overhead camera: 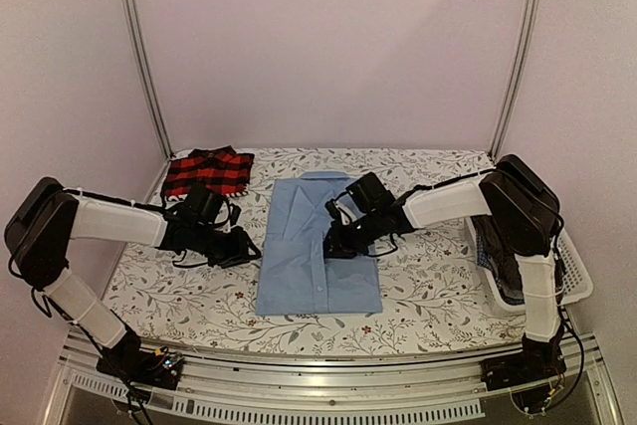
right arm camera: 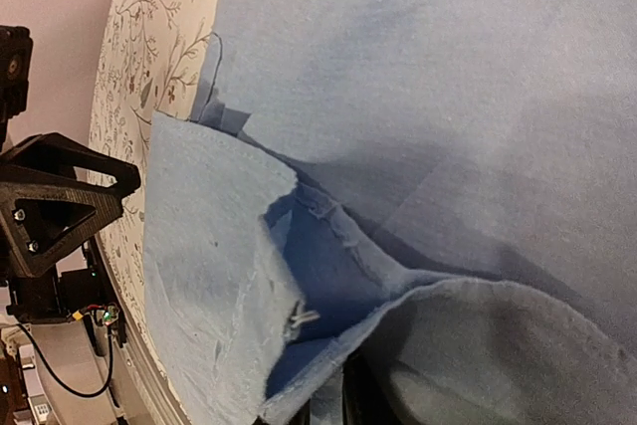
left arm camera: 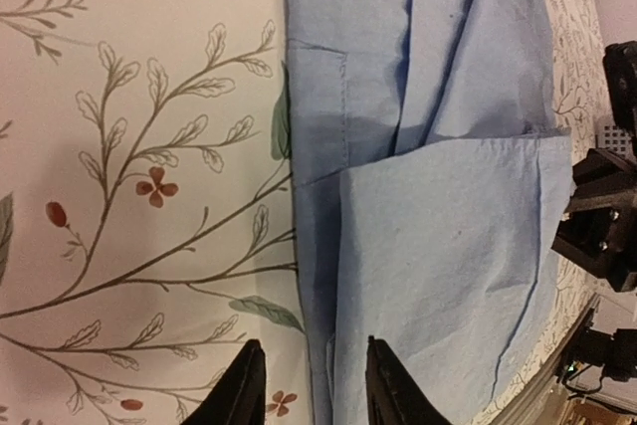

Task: Fold and stack the long sleeve shirts
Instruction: Adjust the 2/3-rectangle-folded shirt at the center of the board.

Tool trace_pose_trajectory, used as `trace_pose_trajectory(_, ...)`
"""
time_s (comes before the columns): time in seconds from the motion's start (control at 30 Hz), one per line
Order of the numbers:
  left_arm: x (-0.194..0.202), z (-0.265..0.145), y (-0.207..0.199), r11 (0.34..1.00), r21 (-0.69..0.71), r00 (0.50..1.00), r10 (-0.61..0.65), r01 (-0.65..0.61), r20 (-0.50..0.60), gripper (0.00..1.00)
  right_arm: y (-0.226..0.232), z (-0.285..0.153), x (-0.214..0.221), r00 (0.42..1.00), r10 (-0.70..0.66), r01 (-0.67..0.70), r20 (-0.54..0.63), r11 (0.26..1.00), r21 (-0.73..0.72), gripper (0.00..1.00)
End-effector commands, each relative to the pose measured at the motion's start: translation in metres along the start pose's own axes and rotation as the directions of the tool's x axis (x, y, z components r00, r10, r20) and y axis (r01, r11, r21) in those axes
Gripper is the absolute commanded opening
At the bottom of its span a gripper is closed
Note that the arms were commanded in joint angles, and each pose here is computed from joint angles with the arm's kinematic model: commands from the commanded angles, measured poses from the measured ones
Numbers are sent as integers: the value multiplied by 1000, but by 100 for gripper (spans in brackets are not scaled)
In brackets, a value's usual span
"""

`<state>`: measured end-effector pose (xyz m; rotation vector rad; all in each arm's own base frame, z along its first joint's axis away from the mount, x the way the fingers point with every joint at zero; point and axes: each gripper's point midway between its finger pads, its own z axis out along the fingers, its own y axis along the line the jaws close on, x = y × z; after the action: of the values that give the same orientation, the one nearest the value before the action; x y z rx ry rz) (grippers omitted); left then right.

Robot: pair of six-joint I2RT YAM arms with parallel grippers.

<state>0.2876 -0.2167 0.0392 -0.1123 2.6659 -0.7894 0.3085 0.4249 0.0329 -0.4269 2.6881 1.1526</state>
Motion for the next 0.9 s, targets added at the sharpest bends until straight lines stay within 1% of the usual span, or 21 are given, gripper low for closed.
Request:
trace_pose_trajectory(0.0,-23,9,-21,996,78,999,41,-43,32,33,13,9,-16,1000,-20,21,16,996,-81,15)
trace_pose_trajectory(0.1,-27,14,-24,995,86,998,49,-52,34,33,11,16,-19,1000,-16,17,7,995,-95,22)
trace_pose_trajectory(0.27,-35,23,-30,992,107,998,59,-63,37,33,-2,20,-27,1000,6,-4,21,996,-87,28)
trace_pose_trajectory(0.33,-37,26,-32,992,112,998,59,-63,39,32,-11,13,-33,999,24,-21,39,997,-74,32)
trace_pose_trajectory(0.53,-44,30,-33,992,101,997,66,-70,46,28,-2,-28,-59,989,2,3,150,1000,-30,45)
trace_pose_trajectory(0.63,-49,30,-27,996,55,996,68,-71,61,27,4,-44,-67,982,-17,16,189,1000,5,49)
trace_pose_trajectory(0.7,-47,28,-17,998,1,997,59,-59,57,28,7,-54,-70,978,-33,28,206,999,30,50)
trace_pose_trajectory(0.77,-49,26,-16,998,-10,996,60,-59,63,32,4,-60,-72,975,-42,27,218,997,69,50)
trace_pose_trajectory(0.87,-49,30,-16,998,-14,997,60,-60,50,33,5,-67,-74,970,-65,36,234,991,127,50)
